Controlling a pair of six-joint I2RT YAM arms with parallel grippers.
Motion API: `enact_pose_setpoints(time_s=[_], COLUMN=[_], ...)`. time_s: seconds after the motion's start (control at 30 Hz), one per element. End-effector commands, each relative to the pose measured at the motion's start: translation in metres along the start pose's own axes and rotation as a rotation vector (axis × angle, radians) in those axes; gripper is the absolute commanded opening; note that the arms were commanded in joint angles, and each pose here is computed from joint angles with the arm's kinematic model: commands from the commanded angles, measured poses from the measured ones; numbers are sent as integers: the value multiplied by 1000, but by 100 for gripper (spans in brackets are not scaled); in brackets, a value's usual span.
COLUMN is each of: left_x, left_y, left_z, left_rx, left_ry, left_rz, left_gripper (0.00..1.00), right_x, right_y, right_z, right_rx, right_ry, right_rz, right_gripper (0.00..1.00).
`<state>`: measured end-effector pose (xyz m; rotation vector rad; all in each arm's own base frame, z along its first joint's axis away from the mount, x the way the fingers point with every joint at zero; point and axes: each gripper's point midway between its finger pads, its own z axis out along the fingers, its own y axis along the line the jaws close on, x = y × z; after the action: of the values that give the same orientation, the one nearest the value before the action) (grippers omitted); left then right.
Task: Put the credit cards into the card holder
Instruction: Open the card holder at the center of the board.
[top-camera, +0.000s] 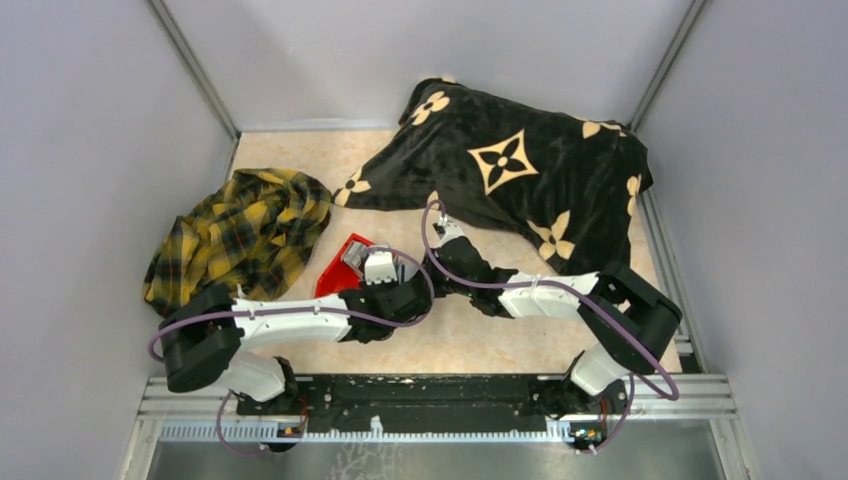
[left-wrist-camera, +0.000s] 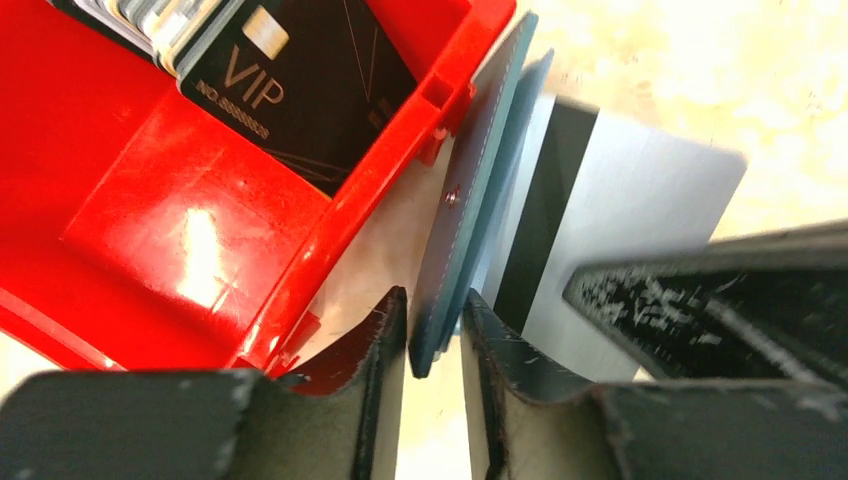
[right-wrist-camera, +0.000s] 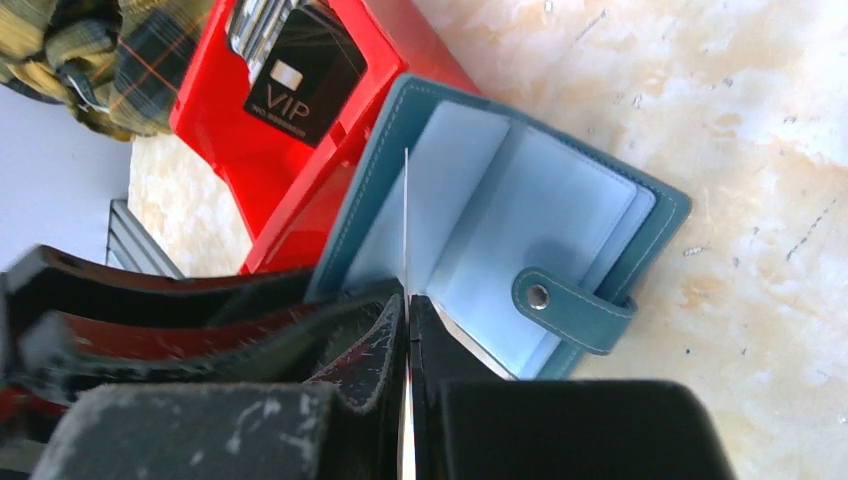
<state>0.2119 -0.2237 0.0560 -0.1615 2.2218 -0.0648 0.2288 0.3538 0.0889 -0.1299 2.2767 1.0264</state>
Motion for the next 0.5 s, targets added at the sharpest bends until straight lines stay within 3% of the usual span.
enact_pose_setpoints(time_s=[0.0, 0.23, 0.47], left_x=[-24, -17, -12], left_y=[-6, -8, -27], left_z=[-3, 1, 2], left_rx=[-13, 11, 151], left_ry=[-109, -107, -111], left_rz=[-88, -68, -71], left_gripper=[30, 25, 16], right_x=[2, 0, -6], right_y=[9, 4, -13], right_z=[-2, -6, -18], right_rx=[-48, -40, -18], right_ry=[11, 4, -22], right_rz=[6, 12, 32], right_gripper=[0, 0, 0])
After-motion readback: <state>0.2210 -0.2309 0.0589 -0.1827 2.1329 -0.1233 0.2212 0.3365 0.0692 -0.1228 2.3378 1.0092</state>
